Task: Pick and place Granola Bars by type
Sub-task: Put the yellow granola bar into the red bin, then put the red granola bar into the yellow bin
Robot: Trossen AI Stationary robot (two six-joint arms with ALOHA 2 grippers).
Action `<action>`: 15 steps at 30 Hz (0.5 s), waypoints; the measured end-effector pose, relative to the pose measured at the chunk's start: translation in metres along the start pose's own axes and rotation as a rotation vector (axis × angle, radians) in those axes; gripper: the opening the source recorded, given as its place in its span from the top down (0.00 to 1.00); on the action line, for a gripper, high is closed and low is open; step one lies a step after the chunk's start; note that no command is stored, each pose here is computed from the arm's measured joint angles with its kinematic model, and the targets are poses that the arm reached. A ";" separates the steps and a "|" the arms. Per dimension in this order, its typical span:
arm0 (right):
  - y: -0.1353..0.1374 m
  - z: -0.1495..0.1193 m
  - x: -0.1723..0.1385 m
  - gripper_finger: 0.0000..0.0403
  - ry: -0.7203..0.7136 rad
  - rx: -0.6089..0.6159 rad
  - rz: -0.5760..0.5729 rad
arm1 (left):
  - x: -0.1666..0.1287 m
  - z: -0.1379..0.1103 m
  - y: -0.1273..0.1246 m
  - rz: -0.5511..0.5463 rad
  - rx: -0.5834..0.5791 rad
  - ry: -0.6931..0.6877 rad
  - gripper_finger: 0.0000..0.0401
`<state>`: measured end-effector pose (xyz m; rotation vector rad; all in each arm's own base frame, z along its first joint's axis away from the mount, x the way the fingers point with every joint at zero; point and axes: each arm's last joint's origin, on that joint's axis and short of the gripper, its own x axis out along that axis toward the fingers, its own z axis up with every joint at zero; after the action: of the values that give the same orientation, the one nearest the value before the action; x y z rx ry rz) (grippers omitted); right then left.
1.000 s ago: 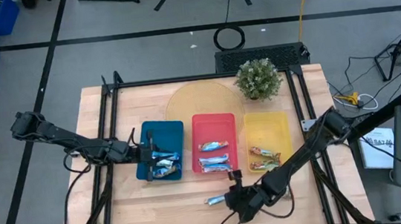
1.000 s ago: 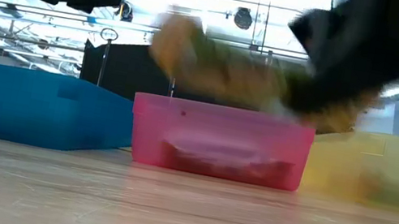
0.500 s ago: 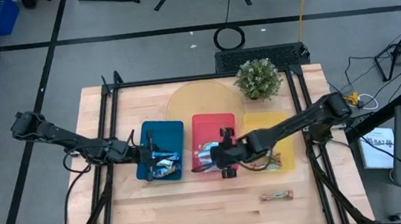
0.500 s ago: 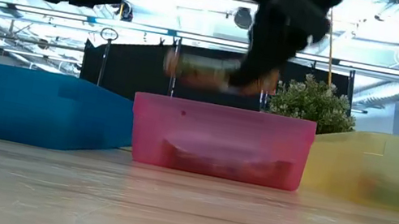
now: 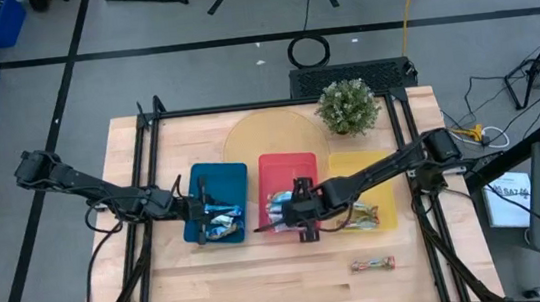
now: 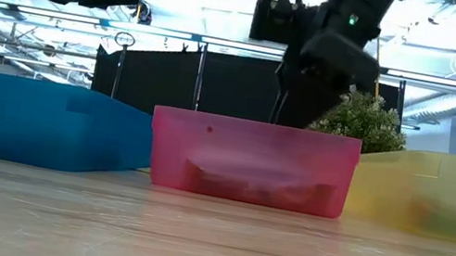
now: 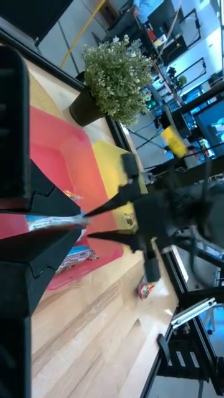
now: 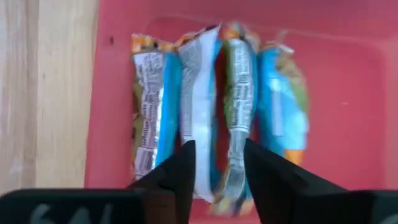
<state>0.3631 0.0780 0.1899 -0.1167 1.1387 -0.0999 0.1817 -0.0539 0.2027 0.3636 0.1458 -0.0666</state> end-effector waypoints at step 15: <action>0.038 -0.047 -0.092 0.65 0.153 0.095 0.038 | 0.000 -0.001 0.000 -0.002 -0.035 0.010 0.88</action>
<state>0.2829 0.1262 0.2484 -0.0026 1.2857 -0.1311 0.1816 -0.0538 0.2017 0.3287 0.1570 -0.0636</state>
